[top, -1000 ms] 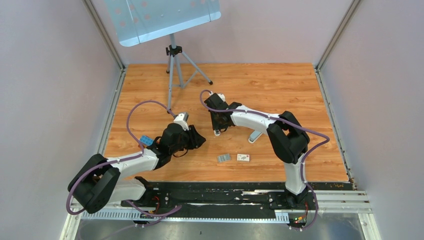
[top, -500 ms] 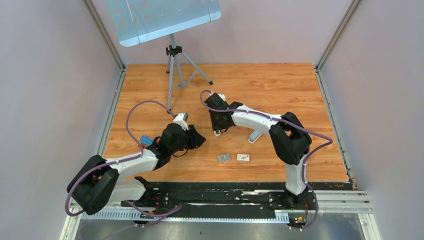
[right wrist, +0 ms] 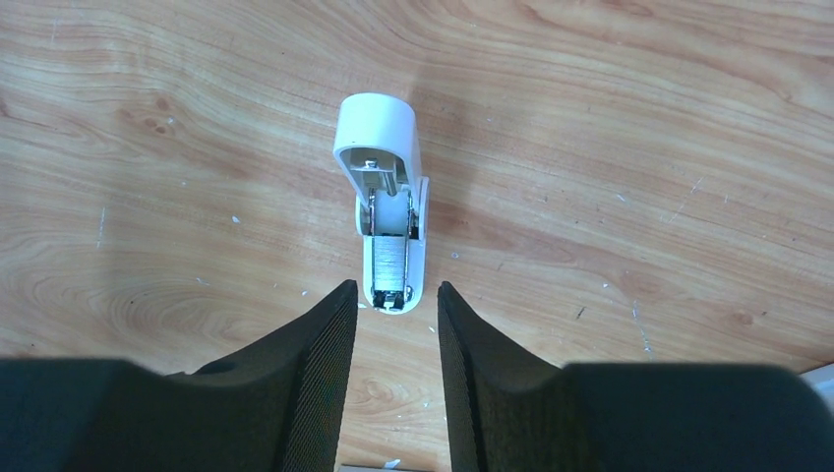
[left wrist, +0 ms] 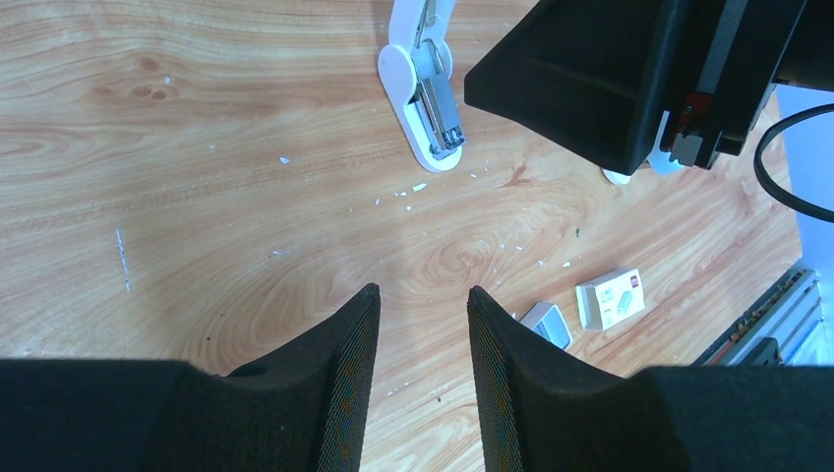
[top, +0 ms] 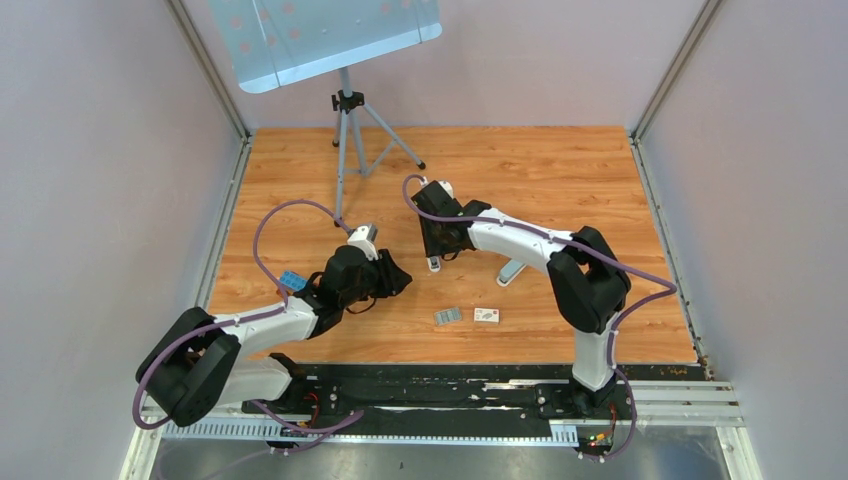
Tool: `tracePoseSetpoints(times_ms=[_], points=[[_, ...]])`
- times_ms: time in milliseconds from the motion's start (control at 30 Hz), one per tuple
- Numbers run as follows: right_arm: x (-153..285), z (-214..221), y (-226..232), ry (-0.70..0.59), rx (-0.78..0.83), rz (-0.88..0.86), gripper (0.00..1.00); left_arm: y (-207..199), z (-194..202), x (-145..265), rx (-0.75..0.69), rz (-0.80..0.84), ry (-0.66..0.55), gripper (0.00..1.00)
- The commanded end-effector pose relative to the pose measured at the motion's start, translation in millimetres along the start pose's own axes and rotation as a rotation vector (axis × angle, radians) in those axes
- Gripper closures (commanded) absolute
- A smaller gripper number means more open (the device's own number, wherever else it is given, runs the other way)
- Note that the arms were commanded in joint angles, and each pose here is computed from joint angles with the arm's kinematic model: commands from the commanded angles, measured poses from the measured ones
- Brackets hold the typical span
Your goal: Load the staples into the stapler
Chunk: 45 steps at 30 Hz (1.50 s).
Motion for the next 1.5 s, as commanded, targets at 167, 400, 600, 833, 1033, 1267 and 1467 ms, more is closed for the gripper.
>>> tracePoseSetpoints(times_ms=[167,400,600,833,1033,1267,1467], points=[[-14.2,-5.2,-11.0,0.005,0.01,0.053,0.62,0.8,-7.6,-2.5,-0.009,-0.009,-0.017,0.59],[-24.2,2.1,-16.2,0.029,0.012,0.071,0.62,1.1,-6.4,-2.6,-0.008,-0.009,-0.015,0.59],[-26.2,5.8,-17.2,0.038,0.011,0.071,0.62,1.6,-5.9,-1.9,-0.007,-0.01,-0.017,0.59],[-19.1,-2.6,-13.6,0.012,0.011,0.059,0.62,2.0,-6.1,-0.7,-0.007,-0.012,-0.019,0.58],[-16.3,-13.0,-13.5,-0.014,0.008,0.057,0.62,1.7,-7.3,-0.1,-0.011,-0.013,-0.023,0.58],[-25.2,-17.5,-17.9,-0.014,-0.001,0.057,0.62,1.9,-7.5,-0.8,-0.013,-0.016,-0.021,0.58],[-30.8,-19.0,-18.4,-0.004,0.0,0.047,0.62,1.3,-9.2,-1.5,-0.017,-0.016,-0.021,0.58]])
Point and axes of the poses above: each gripper's point midway between its finger pads, its own x axis back along the fingers, its own y axis along the line the jaws close on, z = x × y, the point moved 4 cm from there along x, back along the fingers, and after that the axes turned 8 degrees about -x, right-handed, at the moved point
